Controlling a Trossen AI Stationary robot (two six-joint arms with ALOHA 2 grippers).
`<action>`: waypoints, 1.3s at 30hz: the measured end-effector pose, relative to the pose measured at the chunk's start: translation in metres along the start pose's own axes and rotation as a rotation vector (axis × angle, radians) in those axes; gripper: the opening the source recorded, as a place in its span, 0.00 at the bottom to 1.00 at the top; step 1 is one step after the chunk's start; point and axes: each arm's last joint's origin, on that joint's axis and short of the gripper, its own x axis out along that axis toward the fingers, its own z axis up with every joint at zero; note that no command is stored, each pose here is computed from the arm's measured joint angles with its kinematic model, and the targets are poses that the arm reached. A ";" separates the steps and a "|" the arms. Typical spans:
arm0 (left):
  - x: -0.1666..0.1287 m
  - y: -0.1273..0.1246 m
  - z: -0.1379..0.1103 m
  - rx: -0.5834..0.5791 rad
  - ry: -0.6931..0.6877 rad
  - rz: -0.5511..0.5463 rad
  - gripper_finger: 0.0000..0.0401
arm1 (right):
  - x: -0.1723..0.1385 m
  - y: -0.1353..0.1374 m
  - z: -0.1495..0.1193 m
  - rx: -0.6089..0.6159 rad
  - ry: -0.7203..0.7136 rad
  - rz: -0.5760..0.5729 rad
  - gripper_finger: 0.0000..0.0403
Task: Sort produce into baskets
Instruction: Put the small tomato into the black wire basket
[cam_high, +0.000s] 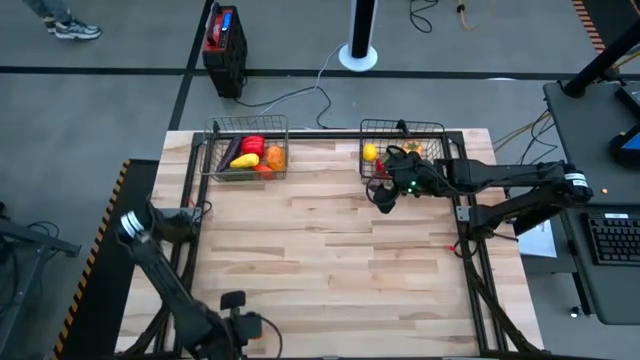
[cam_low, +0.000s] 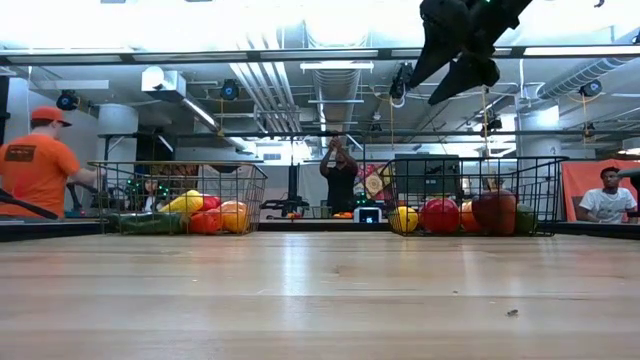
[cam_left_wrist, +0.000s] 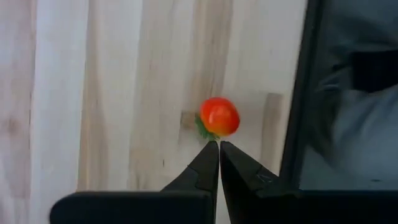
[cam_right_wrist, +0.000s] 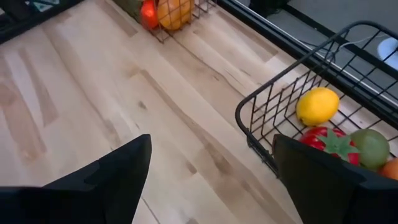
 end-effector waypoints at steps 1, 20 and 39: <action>0.003 -0.004 0.000 0.003 0.010 0.018 0.00 | 0.000 0.000 0.000 0.001 -0.002 0.001 0.81; 0.030 -0.022 0.005 0.028 -0.029 0.107 0.57 | 0.000 0.001 -0.001 0.016 0.005 0.006 0.82; 0.064 -0.013 -0.009 -0.034 -0.031 0.061 0.58 | 0.000 0.002 -0.001 0.014 0.007 0.007 0.83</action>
